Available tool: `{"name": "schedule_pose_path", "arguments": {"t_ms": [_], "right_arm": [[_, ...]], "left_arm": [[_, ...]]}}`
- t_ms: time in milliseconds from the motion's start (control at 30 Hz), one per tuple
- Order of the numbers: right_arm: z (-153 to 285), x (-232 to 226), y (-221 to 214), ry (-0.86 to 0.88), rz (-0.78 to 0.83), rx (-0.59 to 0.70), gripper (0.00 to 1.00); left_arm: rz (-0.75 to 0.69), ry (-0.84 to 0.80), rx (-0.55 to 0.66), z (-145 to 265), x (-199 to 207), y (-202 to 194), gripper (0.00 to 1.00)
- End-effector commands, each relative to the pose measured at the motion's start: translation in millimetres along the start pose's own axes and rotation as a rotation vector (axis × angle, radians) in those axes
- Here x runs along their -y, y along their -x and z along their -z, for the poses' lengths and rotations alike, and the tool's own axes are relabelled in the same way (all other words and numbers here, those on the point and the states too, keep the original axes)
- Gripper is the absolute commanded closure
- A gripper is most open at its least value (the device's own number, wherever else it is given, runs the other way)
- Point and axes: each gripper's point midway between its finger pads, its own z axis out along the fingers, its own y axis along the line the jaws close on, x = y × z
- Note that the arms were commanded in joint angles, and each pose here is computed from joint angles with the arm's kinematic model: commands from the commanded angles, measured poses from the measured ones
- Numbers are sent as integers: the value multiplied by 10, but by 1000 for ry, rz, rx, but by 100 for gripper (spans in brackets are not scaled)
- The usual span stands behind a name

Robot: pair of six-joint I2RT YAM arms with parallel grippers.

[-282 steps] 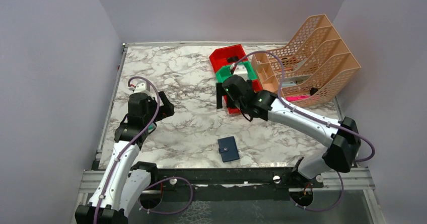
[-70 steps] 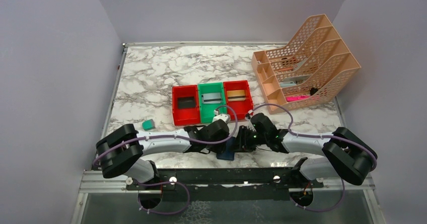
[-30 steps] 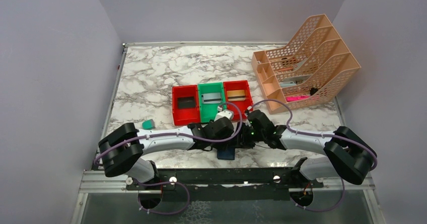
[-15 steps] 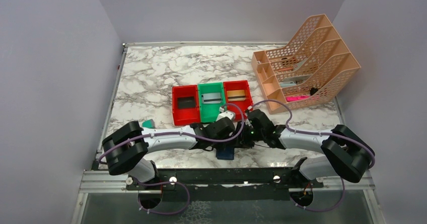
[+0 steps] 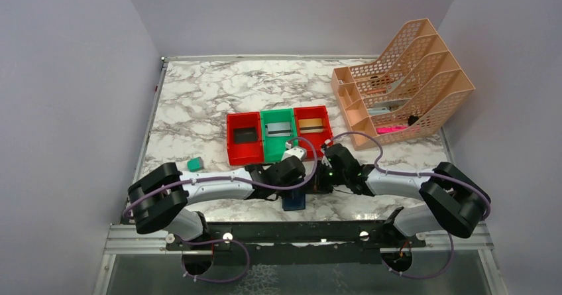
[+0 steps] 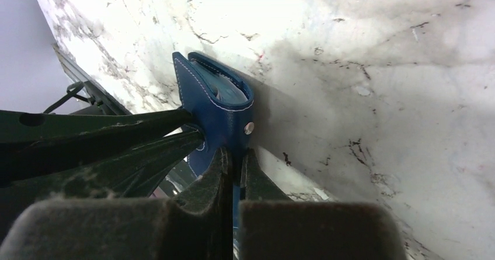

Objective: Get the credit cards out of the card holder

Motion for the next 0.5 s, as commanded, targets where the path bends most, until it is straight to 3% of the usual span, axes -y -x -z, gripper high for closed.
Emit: {"name": "schedule_pose_path", "arguments": {"t_ms": [0,300,400,467], "right_arm": [[34,129,31,-74,-4,42,99],[46,135,8,-70,-7,36,99],[52,97,11,-56,6,32,99],[53,86,16,-54,7,31,99]], "left_arm": [[19,25,13,95,-107,-75,82],[22,67,16,154,-226,-113,90],[33,38,37,185,-140,-17,62],[40,-3,63,211,-32,89,50]]}}
